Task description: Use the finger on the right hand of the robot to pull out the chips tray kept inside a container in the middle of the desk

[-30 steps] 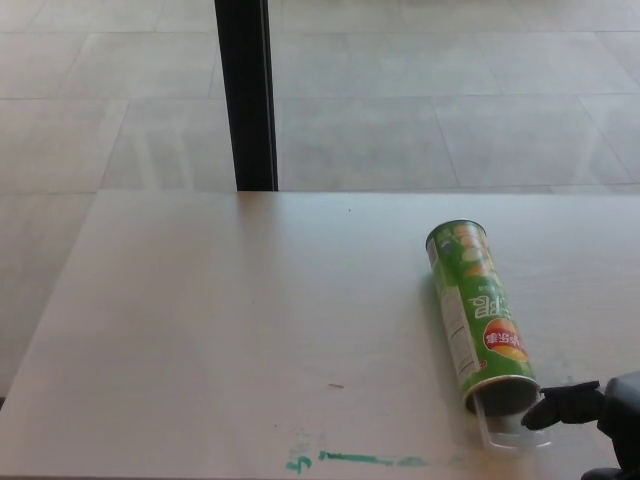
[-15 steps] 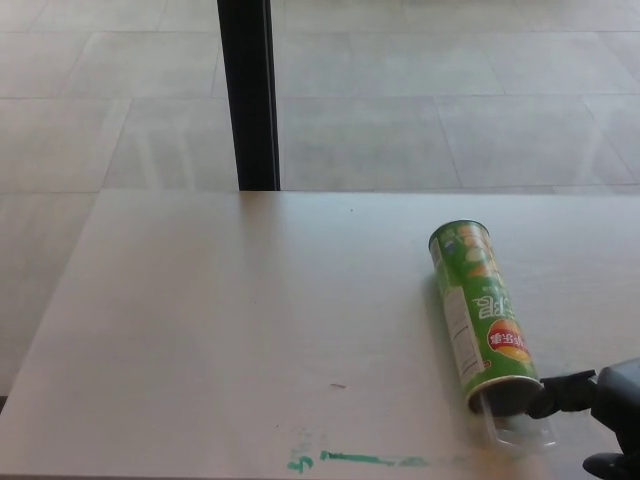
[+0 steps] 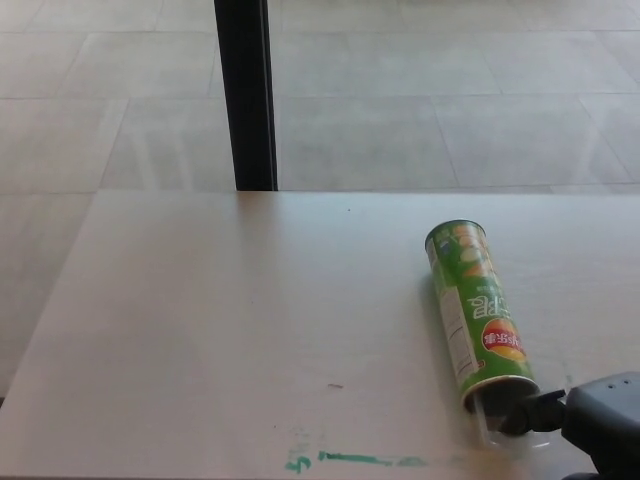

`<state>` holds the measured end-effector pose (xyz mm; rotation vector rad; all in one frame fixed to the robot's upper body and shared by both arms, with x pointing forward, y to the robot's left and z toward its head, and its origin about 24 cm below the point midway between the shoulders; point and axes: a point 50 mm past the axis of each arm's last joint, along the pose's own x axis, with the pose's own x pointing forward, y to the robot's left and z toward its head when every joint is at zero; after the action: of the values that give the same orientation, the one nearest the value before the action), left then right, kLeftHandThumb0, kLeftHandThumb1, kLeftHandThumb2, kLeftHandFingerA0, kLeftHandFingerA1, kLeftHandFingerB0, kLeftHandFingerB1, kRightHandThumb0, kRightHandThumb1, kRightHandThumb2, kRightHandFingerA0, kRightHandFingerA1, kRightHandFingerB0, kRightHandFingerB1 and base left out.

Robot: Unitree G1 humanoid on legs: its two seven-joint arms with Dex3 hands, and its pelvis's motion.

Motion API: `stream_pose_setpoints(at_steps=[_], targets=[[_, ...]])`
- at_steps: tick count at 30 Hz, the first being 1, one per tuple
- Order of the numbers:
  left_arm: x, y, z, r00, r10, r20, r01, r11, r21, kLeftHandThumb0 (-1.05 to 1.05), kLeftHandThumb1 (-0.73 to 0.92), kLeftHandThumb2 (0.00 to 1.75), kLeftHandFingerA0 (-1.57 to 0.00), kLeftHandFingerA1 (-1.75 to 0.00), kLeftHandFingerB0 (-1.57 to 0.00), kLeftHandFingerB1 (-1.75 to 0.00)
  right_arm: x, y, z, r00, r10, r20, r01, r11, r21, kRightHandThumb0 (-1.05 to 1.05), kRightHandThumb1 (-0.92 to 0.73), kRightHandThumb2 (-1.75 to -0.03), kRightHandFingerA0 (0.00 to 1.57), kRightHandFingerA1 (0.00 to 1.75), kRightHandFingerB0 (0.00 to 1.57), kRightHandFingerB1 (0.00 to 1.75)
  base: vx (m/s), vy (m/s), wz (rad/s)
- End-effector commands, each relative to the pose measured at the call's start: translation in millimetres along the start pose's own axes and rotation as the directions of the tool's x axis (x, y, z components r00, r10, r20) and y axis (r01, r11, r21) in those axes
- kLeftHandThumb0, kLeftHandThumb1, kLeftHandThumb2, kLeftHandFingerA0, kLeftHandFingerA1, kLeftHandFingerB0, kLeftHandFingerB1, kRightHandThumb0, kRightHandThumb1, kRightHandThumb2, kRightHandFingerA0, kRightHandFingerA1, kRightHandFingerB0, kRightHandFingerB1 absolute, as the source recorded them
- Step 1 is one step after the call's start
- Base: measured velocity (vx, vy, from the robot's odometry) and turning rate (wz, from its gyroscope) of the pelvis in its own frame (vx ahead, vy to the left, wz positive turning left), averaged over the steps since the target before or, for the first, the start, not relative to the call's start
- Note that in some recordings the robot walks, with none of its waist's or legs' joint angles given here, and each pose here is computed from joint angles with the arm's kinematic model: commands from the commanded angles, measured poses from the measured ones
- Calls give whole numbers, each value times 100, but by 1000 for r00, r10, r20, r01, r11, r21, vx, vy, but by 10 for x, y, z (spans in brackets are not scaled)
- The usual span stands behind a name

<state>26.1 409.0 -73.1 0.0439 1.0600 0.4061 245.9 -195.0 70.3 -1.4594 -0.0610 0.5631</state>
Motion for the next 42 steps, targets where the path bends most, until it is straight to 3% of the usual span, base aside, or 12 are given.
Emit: stream_pose_setpoints(at_steps=[1, 2, 13, 14, 16, 19, 23, 24, 26, 35, 36, 42], targets=[[-41, 88, 54, 1000, 14, 20, -16, 998, 56, -66, 53, 100, -32, -67, -34, -63, 2, 143, -14, 997, 64, -35, -64, 998, 3, -18, -56, -57, 86, 127, 57, 46, 0, 0, 0], [-45, 88, 47, 1000, 13, 19, -13, 999, 49, -69, 70, 61, -30, -69, -34, -56, 0, 161, -22, 996, 77, -43, -77, 997, -2, -19, -57, -57, 86, 125, 56, 46, 0, 0, 0], [-51, 105, 41, 1000, 20, 13, -20, 1000, 24, -65, 71, 61, -30, -71, -35, -56, -46, 177, -80, 994, 95, -57, -96, 995, -28, -19, -57, -58, 84, 133, 56, 46, 0, 0, 0], [-53, 105, 45, 1000, 22, 18, -23, 999, 40, -69, 57, 101, -32, -68, -31, -61, -60, 184, -86, 993, 100, -62, -101, 995, -22, -19, -58, -58, 84, 132, 56, 46, 0, 0, 0], [-56, 112, 23, 1000, 27, 7, -27, 999, 26, -66, 71, 61, -30, -67, -34, -52, -110, 234, -88, 991, 118, -63, -120, 992, -30, -20, -57, -58, 85, 135, 57, 47, 0, 0, 0], [-59, 120, 18, 1000, 28, 6, -28, 999, 15, -68, 55, 99, -35, -69, -29, -58, -172, 279, -88, 988, 138, -62, -140, 990, -31, -20, -57, -58, 85, 132, 57, 46, 0, 0, 0], [-61, 121, 15, 1000, 25, 3, -25, 1000, 14, -67, 69, 62, -32, -70, -32, -53, -235, 322, -66, 988, 145, -51, -146, 989, -26, -19, -56, -58, 87, 132, 59, 46, 0, 0, 0], [-65, 122, 15, 1000, 22, 7, -22, 1000, 15, -64, 55, 100, -36, -70, -27, -59, -250, 333, -59, 988, 144, -46, -146, 989, -27, -19, -57, -57, 87, 133, 60, 45, 0, 0, 0], [-68, 123, 15, 1000, 24, 9, -24, 999, 27, -66, 69, 63, -31, -68, -31, -51, -272, 343, -46, 988, 149, -39, -151, 988, -34, -20, -57, -57, 86, 134, 59, 45, 0, 0, 0], [-63, 124, 13, 1000, 31, 2, -31, 999, 29, -67, 56, 100, -35, -68, -29, -59, -349, 382, 22, 985, 173, -22, -173, 985, -19, -21, -57, -58, 84, 133, 56, 46, 0, 0, 0], [-70, 126, 10, 1000, 17, 11, -17, 1000, -1, -68, 68, 61, -32, -77, -33, -57, -365, 408, 30, 985, 173, -11, -173, 985, -1, -20, -56, -58, 85, 134, 57, 47, 0, 0, 0], [-69, 131, 11, 1000, 28, 4, -28, 999, 18, -68, 67, 62, -32, -70, -32, -55, -424, 433, 80, 982, 187, -2, -187, 982, -18, -20, -56, -58, 88, 134, 58, 47, 0, 0, 0]])
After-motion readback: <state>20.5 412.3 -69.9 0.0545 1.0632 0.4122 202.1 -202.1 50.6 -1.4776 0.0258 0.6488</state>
